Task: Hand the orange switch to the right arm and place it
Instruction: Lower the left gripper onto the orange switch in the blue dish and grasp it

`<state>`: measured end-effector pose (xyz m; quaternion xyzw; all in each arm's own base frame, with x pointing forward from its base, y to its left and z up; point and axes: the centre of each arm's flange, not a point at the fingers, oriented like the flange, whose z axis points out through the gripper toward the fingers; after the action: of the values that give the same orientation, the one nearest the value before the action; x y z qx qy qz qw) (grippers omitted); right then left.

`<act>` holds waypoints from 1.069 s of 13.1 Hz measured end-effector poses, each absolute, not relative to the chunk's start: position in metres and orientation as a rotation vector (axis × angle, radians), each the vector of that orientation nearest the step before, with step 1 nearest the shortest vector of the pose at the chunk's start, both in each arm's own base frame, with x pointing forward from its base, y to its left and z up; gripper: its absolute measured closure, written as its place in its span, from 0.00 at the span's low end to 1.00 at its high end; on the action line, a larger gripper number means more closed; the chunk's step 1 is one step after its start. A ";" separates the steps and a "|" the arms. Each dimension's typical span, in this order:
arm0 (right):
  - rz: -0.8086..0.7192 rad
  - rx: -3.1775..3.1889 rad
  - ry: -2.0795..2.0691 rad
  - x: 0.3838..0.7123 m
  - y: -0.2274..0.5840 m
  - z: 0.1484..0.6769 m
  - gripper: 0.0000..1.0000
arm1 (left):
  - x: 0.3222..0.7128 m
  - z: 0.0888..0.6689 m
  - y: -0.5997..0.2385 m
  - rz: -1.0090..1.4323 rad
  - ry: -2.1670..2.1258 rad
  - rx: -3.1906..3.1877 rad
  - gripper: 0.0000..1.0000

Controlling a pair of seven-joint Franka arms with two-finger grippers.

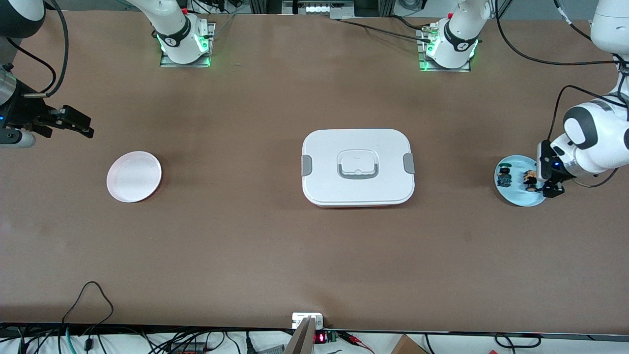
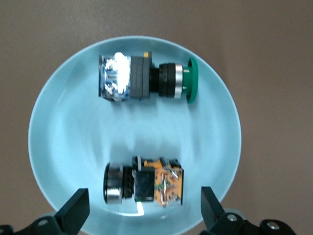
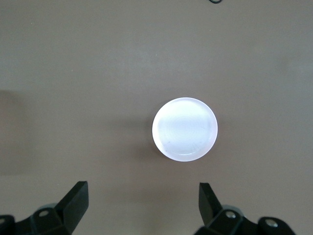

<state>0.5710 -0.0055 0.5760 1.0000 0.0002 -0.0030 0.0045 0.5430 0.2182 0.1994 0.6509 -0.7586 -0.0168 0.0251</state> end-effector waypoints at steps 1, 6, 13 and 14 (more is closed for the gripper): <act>-0.010 3.133 0.001 0.571 -0.005 0.576 0.00 | 0.543 0.197 0.216 -0.039 -2.343 2.006 0.00; -0.013 3.133 0.001 0.571 -0.005 0.575 0.00 | 0.538 0.185 0.227 0.009 -2.318 2.018 0.00; -0.022 3.131 0.001 0.572 -0.005 0.572 0.00 | 0.543 0.182 0.221 0.030 -2.355 1.993 0.08; -0.022 3.131 0.001 0.572 -0.005 0.572 0.00 | 0.542 0.182 0.221 0.030 -2.354 1.993 0.08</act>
<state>0.5722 -0.0050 0.5723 1.0000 0.0003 -0.0072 0.0051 0.5424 0.2213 0.1816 0.6460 -0.7628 0.0098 0.0286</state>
